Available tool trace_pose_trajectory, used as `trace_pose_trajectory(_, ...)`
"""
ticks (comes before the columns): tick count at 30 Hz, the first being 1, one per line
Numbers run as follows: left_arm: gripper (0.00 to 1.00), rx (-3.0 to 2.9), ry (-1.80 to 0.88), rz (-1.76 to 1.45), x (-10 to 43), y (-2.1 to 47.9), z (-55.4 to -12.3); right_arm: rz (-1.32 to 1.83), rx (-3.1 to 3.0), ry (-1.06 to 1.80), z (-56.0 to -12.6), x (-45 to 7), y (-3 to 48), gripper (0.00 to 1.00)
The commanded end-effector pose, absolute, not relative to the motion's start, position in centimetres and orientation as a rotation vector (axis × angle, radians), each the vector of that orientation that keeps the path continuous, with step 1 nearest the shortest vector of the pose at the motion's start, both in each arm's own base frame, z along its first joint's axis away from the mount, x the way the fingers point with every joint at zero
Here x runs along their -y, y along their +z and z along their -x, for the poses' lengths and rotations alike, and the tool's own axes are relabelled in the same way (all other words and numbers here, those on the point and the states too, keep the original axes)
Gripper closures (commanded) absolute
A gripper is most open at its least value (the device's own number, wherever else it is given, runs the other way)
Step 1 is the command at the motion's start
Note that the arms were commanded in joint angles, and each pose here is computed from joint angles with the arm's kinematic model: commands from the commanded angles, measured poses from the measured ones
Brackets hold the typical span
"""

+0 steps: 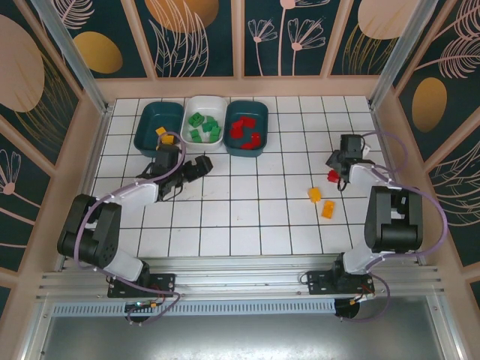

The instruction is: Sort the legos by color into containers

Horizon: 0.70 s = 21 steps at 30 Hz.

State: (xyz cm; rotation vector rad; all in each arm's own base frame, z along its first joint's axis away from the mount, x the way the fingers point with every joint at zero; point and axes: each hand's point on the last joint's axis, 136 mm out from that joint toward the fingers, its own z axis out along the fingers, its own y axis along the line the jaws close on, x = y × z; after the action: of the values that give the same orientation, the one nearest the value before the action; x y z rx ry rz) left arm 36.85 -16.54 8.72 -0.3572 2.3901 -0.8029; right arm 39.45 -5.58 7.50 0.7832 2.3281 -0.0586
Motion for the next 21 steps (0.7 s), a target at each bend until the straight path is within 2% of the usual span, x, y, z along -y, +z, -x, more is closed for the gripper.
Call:
trace_pose_trajectory(1, 0.02, -2.283, -0.893, 0.315, 17.4, 11.5, -36.8, -0.790, -2.293, 0.051, -41.5, 6.2, 8.1, 0.34)
trace_pose_trajectory(4, 0.02, -2.300, -0.911, 0.310, 17.6, 10.9, -36.2, -0.766, -2.315, 0.074, -42.5, 6.1, 7.6, 0.39)
trace_pose_trajectory(21, 0.02, -2.332, -0.913, 0.295, 17.9, 9.9, -35.2, -0.798, -2.387, 0.045, -44.1, 8.2, 4.9, 0.42)
